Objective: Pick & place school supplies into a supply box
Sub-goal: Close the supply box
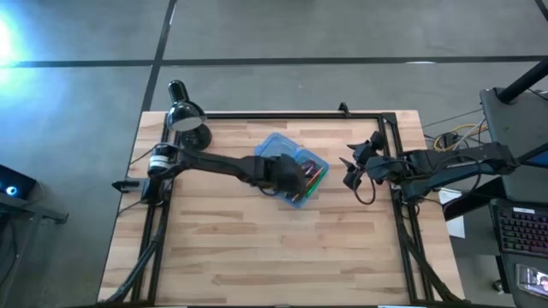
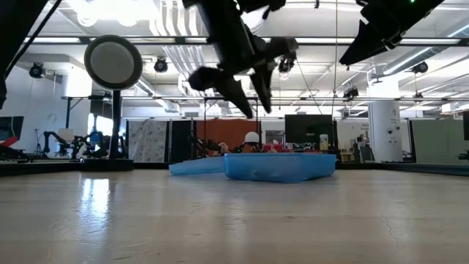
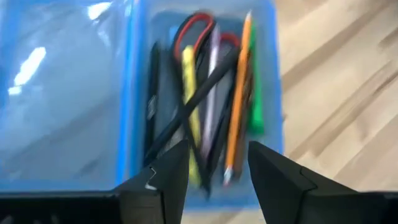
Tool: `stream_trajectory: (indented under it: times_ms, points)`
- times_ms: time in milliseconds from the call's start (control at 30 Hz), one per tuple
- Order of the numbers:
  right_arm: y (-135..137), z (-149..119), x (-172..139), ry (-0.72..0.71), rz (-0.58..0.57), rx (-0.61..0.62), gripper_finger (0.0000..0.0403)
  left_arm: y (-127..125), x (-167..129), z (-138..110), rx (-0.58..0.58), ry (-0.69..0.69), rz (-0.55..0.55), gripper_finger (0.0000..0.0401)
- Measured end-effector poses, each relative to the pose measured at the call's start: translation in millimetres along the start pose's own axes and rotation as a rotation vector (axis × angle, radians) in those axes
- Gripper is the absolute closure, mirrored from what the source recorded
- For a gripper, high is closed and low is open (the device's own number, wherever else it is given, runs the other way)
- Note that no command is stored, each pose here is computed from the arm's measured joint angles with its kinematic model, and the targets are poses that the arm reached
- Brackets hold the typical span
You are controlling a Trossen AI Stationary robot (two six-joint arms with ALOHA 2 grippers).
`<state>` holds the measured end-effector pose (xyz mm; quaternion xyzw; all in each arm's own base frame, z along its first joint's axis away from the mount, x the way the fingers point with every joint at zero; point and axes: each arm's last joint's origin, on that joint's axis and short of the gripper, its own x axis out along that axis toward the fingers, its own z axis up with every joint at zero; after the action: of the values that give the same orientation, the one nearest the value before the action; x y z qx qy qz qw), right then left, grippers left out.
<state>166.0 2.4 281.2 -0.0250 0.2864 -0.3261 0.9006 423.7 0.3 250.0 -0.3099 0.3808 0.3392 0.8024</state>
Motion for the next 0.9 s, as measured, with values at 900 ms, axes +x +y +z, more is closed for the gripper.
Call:
stream_trajectory:
  times_ms: [900]
  points:
    - [18,-4,19,0.269,0.184,0.472,0.0184,38,-27,-154,-0.584,-0.107,-0.040,0.0252]
